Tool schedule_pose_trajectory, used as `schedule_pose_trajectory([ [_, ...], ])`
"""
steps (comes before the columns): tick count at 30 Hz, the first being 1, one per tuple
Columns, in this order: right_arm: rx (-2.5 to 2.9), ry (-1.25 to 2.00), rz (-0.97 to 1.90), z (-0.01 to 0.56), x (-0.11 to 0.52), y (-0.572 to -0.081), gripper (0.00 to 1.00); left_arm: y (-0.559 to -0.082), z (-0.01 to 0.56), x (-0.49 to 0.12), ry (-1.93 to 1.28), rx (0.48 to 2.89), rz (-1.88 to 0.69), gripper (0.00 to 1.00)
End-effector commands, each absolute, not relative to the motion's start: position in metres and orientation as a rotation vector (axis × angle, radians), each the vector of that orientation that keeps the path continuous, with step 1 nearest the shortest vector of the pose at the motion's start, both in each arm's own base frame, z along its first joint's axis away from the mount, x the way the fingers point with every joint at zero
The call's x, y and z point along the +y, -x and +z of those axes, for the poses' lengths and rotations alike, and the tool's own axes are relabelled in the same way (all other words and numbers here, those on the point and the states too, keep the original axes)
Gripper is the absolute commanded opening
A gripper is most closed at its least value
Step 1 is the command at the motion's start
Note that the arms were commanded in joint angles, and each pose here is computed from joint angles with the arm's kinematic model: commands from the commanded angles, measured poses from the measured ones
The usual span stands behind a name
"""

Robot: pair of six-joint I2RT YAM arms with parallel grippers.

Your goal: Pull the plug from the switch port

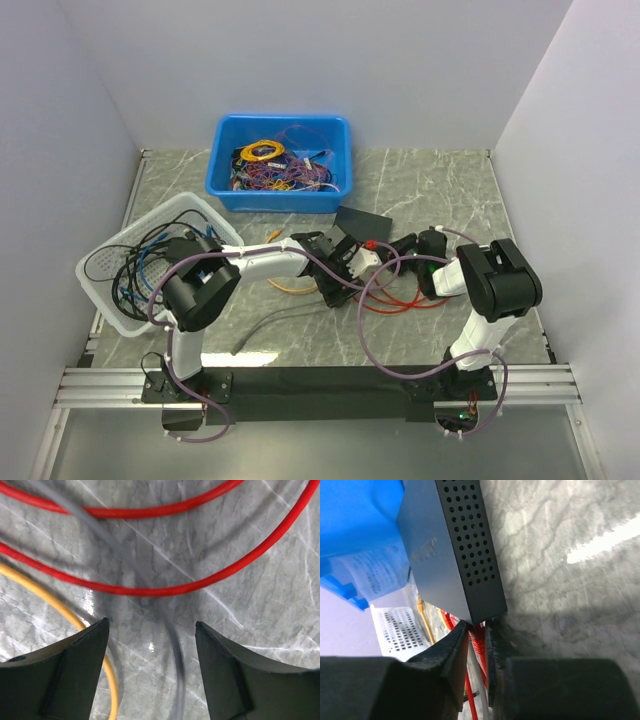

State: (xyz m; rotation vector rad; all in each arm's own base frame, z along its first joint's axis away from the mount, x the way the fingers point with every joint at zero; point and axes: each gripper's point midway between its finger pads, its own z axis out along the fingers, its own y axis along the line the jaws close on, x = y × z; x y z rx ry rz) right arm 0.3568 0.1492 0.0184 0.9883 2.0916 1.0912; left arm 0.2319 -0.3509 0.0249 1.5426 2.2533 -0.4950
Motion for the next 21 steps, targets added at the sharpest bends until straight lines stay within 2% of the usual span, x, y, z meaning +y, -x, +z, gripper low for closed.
schedule_pose_trajectory([
  [1, 2.082, -1.027, 1.067, 0.010, 0.145, -0.360, 0.19, -0.233, 0.024, -0.356, -1.550, 2.218, -0.505, 0.74],
  [4, 2.081, -1.034, 1.066, 0.008, 0.144, -0.360, 0.13, -0.231, 0.022, -0.356, -1.566, 2.221, -0.519, 0.70],
  [8, 2.069, -1.033, 1.053, 0.010, 0.138, -0.360, 0.00, -0.228, 0.021, -0.354, -1.582, 2.223, -0.526, 0.63],
  [10, 2.067, -1.022, 1.064, 0.012, 0.137, -0.359, 0.00, -0.228, 0.021, -0.354, -1.582, 2.220, -0.524, 0.61],
  [14, 2.085, -0.923, 1.071, 0.023, 0.139, -0.356, 0.00, -0.231, 0.025, -0.357, -1.577, 2.209, -0.530, 0.50],
  [21, 2.318, -0.657, 1.045, 0.020, 0.150, -0.317, 0.00, -0.246, 0.044, -0.373, -1.555, 2.150, -0.540, 0.52],
])
